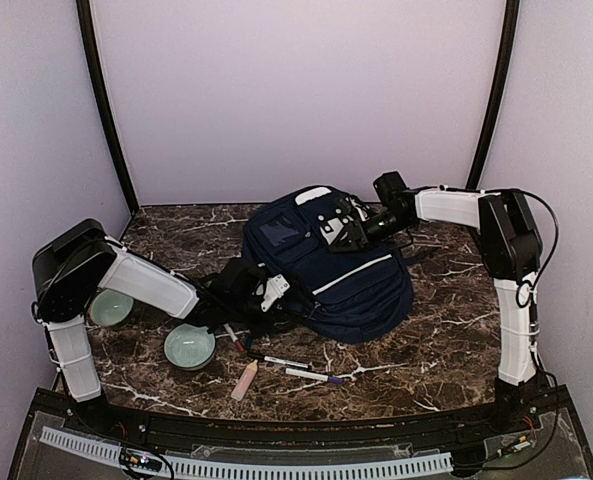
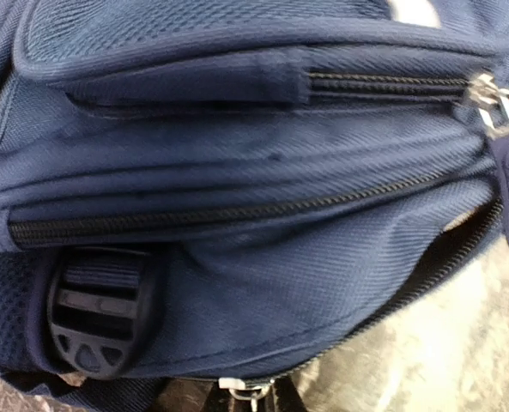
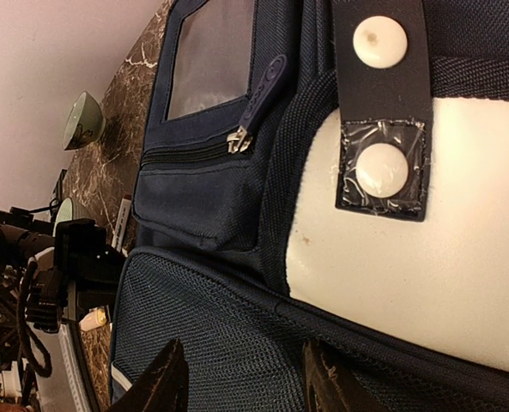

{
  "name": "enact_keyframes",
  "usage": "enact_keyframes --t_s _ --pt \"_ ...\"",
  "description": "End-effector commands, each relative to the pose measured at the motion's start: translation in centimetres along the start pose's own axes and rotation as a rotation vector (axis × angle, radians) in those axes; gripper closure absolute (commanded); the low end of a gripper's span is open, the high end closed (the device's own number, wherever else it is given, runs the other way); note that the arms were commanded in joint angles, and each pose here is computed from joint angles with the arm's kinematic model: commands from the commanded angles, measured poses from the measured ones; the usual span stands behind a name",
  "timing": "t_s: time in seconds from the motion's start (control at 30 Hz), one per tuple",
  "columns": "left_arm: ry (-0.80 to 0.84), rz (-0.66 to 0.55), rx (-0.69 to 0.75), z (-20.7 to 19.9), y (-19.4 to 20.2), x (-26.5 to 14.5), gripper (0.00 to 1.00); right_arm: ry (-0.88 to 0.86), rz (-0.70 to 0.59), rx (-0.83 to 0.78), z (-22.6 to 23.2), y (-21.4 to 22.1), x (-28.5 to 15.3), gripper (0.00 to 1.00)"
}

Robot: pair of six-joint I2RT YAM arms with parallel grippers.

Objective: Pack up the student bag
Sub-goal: Adjust the student bag at the center of the board.

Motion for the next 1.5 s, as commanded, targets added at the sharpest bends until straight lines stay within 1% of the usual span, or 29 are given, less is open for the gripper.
enact_keyframes --t_s 0.0,0.23,0.5,0.63,0.77,0.9,1.0,1.07,1.1,1.13,1.2,1.33,1.4,1.47 --pt "0.18 -0.005 0.025 -3.3 -0.5 -1.9 1.0 0.251 0.144 0.164 -8.4 6.0 3.2 0.53" --pt "0.36 -0.006 0.111 -8.2 -2.9 -1.6 1.0 0.257 0.152 0.17 -8.8 6.1 3.7 0.53" --pt "0.447 -0.071 0.164 -11.2 -6.8 0.1 1.0 0.262 0.165 0.165 -8.9 6.2 4.0 0.53" --pt "0.466 -0.102 0.163 -12.1 -8.4 1.4 1.0 0.247 0.156 0.137 -8.1 4.9 3.4 0.54" --pt "0.463 -0.157 0.148 -12.7 -10.5 2.9 1.0 0.253 0.099 0.048 -5.5 1.7 0.3 0.54" --pt "0.458 -0.211 0.12 -12.9 -13.1 4.5 1.0 0.267 -0.034 -0.01 -2.5 -1.1 -6.1 0.52" --pt "0.446 -0.227 0.084 -12.9 -14.6 6.3 0.99 0.312 -0.106 -0.048 -1.3 -1.2 -10.7 0.51" --pt "0.454 -0.24 0.059 -13.2 -15.5 7.4 0.95 0.345 -0.137 -0.073 -0.4 -0.1 -13.4 0.51" --pt "0.454 -0.246 0.056 -13.3 -15.9 7.7 0.91 0.356 -0.134 -0.064 -0.8 0.8 -14.0 0.51" --pt "0.457 -0.245 0.057 -13.4 -16.3 7.9 0.86 0.359 -0.151 -0.072 -0.2 1.5 -15.1 0.51" --pt "0.462 -0.243 0.072 -13.4 -16.8 7.4 0.78 0.366 -0.158 -0.07 0.0 3.4 -16.3 0.51" --pt "0.45 -0.219 0.127 -12.8 -16.4 4.4 0.66 0.424 -0.151 -0.162 1.5 7.0 -17.7 0.51" --pt "0.427 -0.215 0.162 -12.1 -16.4 1.7 0.63 0.435 -0.145 -0.209 2.2 8.6 -18.1 0.5" --pt "0.374 -0.193 0.193 -11.2 -15.4 -0.2 0.6 0.412 -0.12 -0.257 3.1 10.4 -17.9 0.49"
Point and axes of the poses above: each gripper's point midway between its finger pads, its own x axis out along the fingers, its own z axis along the line the jaws close on, y = z × x, the point moved 3 cm from there along -x, back along the fingers, and after that the axes turned 5 degrees about x, right-handed, at the moved point
